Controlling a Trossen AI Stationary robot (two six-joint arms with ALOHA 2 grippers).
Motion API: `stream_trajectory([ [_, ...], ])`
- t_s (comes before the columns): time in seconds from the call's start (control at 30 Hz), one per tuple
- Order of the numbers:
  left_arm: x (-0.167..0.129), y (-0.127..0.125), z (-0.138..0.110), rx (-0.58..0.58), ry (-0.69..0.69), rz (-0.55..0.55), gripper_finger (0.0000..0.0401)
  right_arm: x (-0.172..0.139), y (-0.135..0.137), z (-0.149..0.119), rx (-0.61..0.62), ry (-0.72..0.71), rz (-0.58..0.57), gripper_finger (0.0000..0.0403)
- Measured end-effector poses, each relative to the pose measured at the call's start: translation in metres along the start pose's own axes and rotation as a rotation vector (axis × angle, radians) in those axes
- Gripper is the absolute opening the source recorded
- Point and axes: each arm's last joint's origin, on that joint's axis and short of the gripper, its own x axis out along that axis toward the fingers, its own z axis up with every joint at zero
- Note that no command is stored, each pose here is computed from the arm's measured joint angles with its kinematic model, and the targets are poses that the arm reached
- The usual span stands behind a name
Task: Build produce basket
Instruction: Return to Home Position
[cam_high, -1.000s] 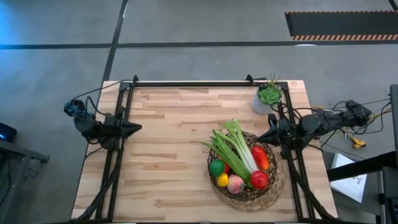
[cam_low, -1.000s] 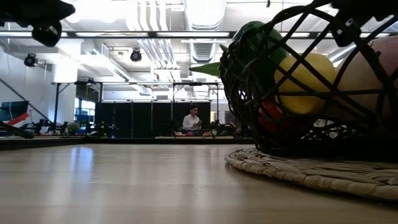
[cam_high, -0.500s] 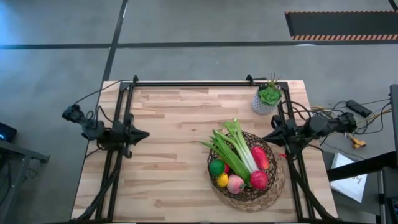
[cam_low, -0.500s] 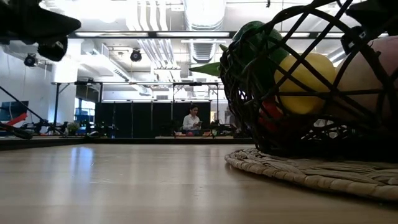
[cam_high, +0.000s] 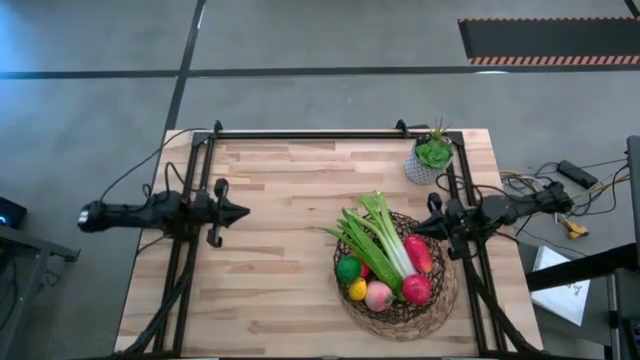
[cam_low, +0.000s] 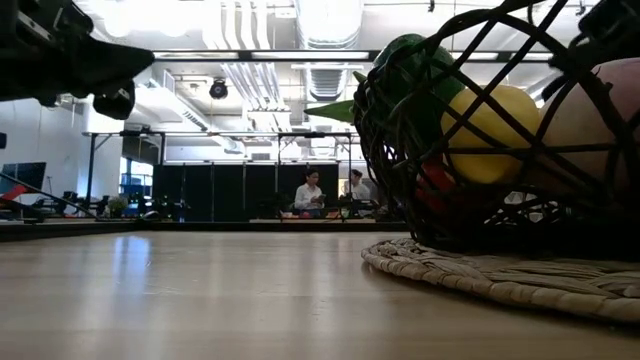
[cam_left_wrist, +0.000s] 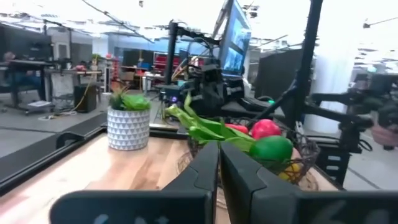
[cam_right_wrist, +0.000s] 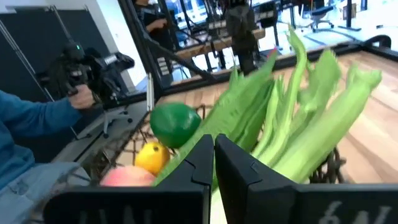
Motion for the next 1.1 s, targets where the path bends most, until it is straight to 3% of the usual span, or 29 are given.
stream_trajectory([
  [0.3,0.0,0.009,0.0,0.026,-0.001,0.053,0.0,0.009,-0.011,-0.015,-0.104,-0.107,-0.049,0.0008],
  [0.5,0.001,0.009,-0.001,0.049,0.007,0.054,0.0,0.009,-0.018,-0.013,-0.179,-0.101,-0.032,0.0008],
  [0.6,0.001,0.009,-0.001,0.049,0.007,0.054,0.0,0.009,-0.021,-0.012,-0.19,-0.096,-0.044,0.0008],
  [0.8,0.001,0.009,-0.001,0.049,0.008,0.056,0.0,0.011,-0.026,-0.014,-0.185,-0.083,-0.175,0.0008],
  [1.1,0.001,0.01,-0.001,0.049,0.009,0.057,0.0,0.012,-0.027,-0.015,-0.183,-0.071,-0.192,0.0008],
])
